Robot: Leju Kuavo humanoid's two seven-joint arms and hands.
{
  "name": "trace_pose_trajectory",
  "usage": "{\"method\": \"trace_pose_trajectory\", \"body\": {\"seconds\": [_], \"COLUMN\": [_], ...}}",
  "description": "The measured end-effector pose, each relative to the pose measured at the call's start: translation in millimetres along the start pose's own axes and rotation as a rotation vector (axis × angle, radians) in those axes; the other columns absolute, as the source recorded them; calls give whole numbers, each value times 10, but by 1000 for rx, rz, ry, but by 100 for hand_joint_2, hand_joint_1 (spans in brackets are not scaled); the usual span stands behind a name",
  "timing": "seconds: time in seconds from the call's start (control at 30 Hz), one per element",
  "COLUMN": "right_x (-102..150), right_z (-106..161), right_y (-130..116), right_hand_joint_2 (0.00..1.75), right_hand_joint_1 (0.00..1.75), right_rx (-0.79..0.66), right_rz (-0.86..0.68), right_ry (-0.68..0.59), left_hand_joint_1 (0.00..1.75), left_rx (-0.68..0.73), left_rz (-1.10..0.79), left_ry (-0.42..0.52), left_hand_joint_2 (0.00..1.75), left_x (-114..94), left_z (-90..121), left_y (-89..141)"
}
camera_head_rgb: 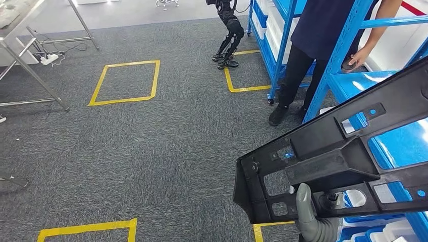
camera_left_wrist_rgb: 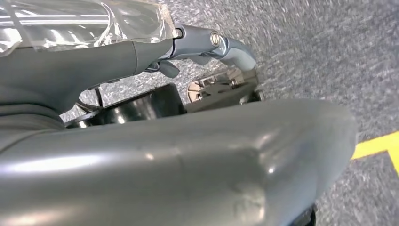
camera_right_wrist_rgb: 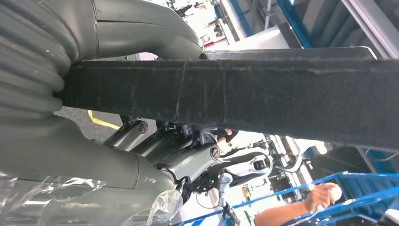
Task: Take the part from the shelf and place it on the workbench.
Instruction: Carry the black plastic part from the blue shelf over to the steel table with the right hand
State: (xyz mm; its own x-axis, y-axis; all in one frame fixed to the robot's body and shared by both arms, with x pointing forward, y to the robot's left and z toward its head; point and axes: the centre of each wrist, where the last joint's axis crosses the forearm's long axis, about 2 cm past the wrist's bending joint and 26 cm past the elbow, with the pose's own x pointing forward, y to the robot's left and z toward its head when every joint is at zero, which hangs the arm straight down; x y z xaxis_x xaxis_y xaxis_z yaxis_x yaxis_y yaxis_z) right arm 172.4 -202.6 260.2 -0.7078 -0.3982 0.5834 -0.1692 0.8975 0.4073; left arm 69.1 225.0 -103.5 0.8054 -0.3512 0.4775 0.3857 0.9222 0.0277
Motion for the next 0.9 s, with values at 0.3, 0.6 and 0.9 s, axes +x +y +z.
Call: {"method": "trace_pose_trajectory", "body": {"seconds": [0.3,0.6,0.9], "right_x": [38,79,98], "right_z": [-4,-12,7], "right_y": [-17,-37,-61], "right_hand_joint_2": [175,175,175], "right_hand_joint_1": [175,175,175], "right_rx": [-5,-12,-20], "right_rz": [0,2,11], "right_ry": [-8,-20,-15], "left_hand_joint_1": [0,0,0], "left_rx": [1,1,-4], "left_rz": [3,-6,-6], "left_ry": [-4,-3,-6], "left_hand_joint_2": [0,0,0], "left_x": [9,-1,24], "left_z": [-3,0,-4], "left_y": [-2,-3,-33]}}
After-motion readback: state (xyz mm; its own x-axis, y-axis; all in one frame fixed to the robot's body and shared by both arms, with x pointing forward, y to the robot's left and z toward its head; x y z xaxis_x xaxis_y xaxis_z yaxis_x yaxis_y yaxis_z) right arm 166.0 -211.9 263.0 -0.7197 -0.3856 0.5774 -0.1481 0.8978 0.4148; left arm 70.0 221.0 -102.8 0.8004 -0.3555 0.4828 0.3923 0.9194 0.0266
